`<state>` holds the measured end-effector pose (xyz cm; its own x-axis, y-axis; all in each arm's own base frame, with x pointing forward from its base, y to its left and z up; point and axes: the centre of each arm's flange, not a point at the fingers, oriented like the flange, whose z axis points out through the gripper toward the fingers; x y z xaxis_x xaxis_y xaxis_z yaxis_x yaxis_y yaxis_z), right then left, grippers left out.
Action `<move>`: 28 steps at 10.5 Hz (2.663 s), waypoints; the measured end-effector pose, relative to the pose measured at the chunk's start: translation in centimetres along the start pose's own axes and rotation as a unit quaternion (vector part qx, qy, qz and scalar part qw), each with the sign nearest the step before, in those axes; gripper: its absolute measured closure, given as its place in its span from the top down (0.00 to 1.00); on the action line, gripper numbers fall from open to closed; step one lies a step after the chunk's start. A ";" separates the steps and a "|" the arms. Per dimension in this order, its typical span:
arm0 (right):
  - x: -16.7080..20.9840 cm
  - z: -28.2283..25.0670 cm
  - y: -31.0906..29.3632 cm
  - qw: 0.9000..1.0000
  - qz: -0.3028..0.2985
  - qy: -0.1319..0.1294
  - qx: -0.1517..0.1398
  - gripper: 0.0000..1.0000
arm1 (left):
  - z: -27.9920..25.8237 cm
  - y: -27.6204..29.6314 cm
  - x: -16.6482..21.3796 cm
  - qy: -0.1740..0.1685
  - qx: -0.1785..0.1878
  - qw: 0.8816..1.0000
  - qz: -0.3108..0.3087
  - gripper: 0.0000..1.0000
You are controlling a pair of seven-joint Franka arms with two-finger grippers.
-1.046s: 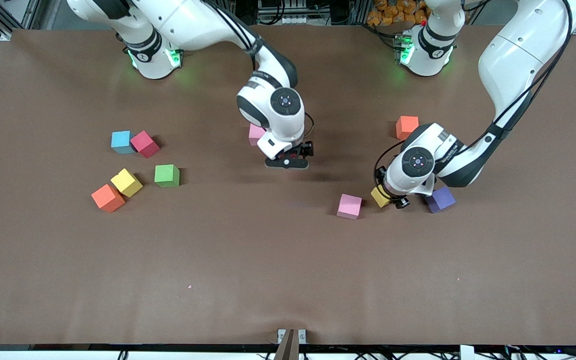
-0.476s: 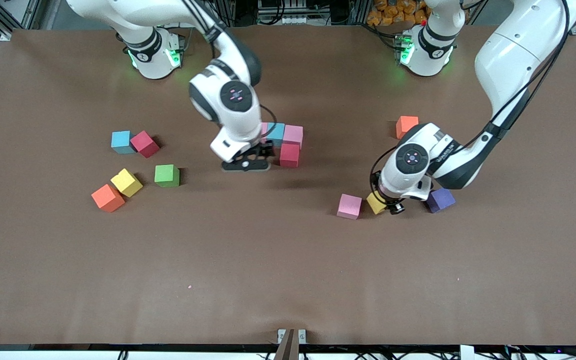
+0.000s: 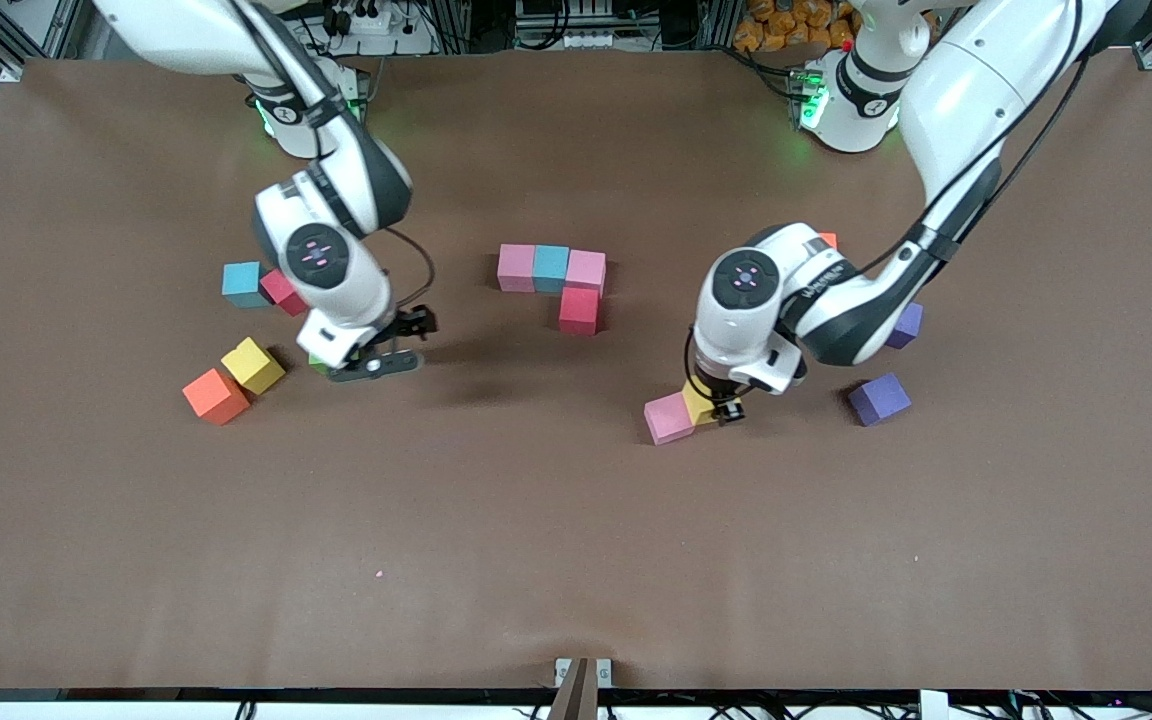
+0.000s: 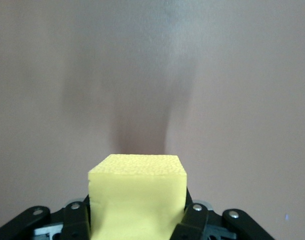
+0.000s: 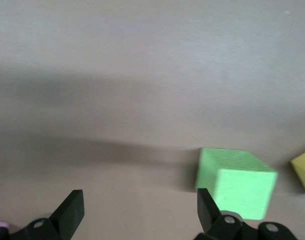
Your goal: Form number 2 with 11 blocks
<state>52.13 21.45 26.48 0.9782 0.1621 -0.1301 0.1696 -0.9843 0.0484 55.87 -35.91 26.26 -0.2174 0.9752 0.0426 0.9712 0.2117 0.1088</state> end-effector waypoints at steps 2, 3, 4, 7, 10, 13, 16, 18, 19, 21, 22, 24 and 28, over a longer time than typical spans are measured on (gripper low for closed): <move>0.0 1.1 3.5 1.000 0.001 -0.012 0.002 1.00 | -1.9 -0.1 -1.9 -0.004 -0.013 1.000 0.018 0.59; -0.1 1.7 5.9 1.000 -0.005 -0.016 0.005 1.00 | -3.0 0.0 -2.7 -0.010 -0.024 0.999 0.034 0.59; -0.3 2.5 7.9 1.000 -0.012 -0.018 0.001 1.00 | -3.7 -0.2 -3.5 -0.013 -0.032 0.998 0.057 0.59; -1.3 4.2 9.1 0.999 -0.025 -0.016 -0.013 1.00 | -4.4 -2.4 -6.2 -0.027 -0.043 0.985 0.162 0.58; -2.4 6.4 8.8 1.000 -0.029 -0.004 -0.002 1.00 | -4.9 -1.7 -7.5 -0.062 -0.065 0.956 0.278 0.56; -2.6 8.2 9.2 1.000 -0.024 0.007 0.009 1.00 | -4.1 -0.7 -8.4 -0.077 -0.079 0.908 0.405 0.56; -2.8 9.2 8.9 1.000 -0.026 0.001 0.013 0.88 | -3.0 -0.9 -8.8 -0.084 -0.072 0.835 0.539 0.56; -2.6 8.9 8.9 1.000 -0.026 -0.003 0.011 0.59 | -3.0 -1.2 -9.2 -0.103 -0.064 0.775 0.620 0.56; -2.3 8.4 9.0 1.000 -0.026 -0.012 0.007 0.59 | -3.0 -1.6 -9.4 -0.100 -0.063 0.747 0.654 0.56; -1.4 6.7 9.3 1.000 -0.023 -0.015 0.000 0.59 | -2.4 -3.0 -9.7 -0.083 -0.036 0.692 0.716 0.56; -1.2 6.1 9.4 1.000 -0.023 -0.013 -0.002 0.59 | -2.1 -3.8 -10.0 -0.077 -0.025 0.670 0.738 0.56; -1.2 5.8 9.1 1.000 -0.025 -0.011 -0.002 0.59 | -1.1 -4.9 -10.6 -0.061 -0.017 0.645 0.761 0.56; -1.2 5.6 8.2 0.999 -0.034 -0.010 0.000 0.59 | -0.4 -7.8 -14.0 -0.034 -0.024 0.587 0.808 0.56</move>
<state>51.63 12.79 21.47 0.9620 0.2268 -0.1522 0.2352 -0.9711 0.0395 51.30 -51.20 25.20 0.9909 -0.0998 0.0900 -0.1011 -0.9948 0.0093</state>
